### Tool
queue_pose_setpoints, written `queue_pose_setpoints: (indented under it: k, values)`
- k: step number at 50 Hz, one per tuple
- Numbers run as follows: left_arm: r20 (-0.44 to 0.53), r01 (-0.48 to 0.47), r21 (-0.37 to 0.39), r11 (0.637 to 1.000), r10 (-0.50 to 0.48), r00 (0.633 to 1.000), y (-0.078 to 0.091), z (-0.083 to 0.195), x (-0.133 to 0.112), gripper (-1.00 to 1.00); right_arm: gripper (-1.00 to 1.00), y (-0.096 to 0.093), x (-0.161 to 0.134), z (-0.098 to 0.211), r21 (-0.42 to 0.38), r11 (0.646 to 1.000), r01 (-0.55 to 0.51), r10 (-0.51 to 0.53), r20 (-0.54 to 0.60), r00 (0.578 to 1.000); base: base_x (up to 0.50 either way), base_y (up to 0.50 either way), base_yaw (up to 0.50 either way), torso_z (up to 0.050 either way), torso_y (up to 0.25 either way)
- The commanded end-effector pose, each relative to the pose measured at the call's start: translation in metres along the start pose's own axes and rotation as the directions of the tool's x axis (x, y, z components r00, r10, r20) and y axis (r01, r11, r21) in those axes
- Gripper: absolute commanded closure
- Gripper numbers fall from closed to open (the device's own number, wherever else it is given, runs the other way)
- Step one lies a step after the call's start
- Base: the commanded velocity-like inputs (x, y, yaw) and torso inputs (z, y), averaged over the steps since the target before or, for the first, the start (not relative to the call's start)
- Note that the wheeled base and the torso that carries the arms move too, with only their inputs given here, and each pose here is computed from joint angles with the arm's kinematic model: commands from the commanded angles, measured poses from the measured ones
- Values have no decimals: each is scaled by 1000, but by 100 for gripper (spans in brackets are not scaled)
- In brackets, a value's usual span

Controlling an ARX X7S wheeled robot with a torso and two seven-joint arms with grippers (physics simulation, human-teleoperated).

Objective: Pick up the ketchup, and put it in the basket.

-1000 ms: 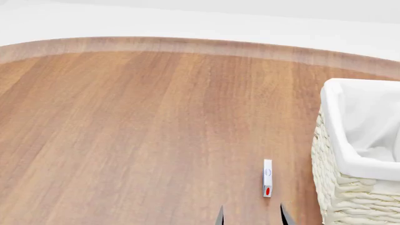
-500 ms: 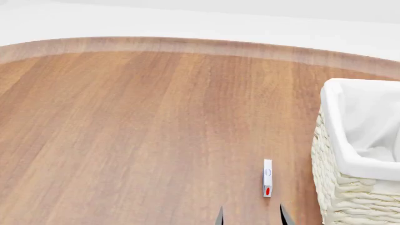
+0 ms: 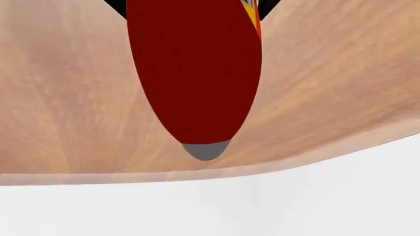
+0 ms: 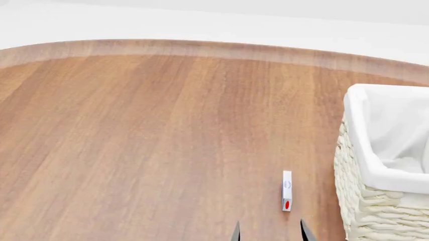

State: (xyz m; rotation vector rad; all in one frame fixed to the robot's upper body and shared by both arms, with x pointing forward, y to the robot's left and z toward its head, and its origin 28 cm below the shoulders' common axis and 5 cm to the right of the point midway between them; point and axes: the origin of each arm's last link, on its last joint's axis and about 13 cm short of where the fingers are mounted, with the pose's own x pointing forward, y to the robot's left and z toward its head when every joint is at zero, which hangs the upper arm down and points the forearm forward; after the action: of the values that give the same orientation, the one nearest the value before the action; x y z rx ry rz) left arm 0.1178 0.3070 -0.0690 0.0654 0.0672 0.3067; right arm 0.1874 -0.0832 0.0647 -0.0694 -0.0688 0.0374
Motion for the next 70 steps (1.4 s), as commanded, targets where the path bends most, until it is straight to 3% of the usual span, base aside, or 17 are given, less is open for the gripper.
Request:
queue_pose_setpoints:
  k: [1,11,18,24,30,44,57,65,70]
  values:
    - [97,22,-36,999,-19,995,-6,49,9,100,-100,-1,2,1,-1,1000,1,-1,17,1000,0,0,0,0,0]
    - [164,46,-18,999,-42,985,-12,89,16,100,-100,-1,2,0,0,1000,-1,1,14,1000,0,0,0,0,0]
    - [181,55,-19,998,-50,982,-18,103,28,100,-100,0,2,-2,-4,1000,-7,7,11,1000,0,0,0,0,1]
    - [189,112,-15,994,-107,976,-33,121,41,100,-100,0,3,-2,-2,1000,-10,10,6,1000,0,0,0,0,0]
    - [178,226,11,974,-225,958,-53,137,55,100,-100,-1,4,-5,4,1000,-14,14,-5,1000,0,0,0,0,0]
    - [211,330,34,944,-329,920,-81,183,87,100,-100,2,4,-8,4,1000,-29,29,-21,999,0,0,0,0,0]
    - [166,518,52,854,-519,839,-106,209,108,100,-100,2,4,-9,7,999,-34,34,-22,999,0,0,0,0,1]
    - [143,566,63,822,-569,810,-118,213,121,100,-100,3,3,-9,7,999,-36,37,-21,999,0,0,0,0,0]
    - [119,634,67,770,-637,762,-126,217,132,100,-100,3,4,-9,7,999,-38,38,-23,999,0,0,0,0,0]
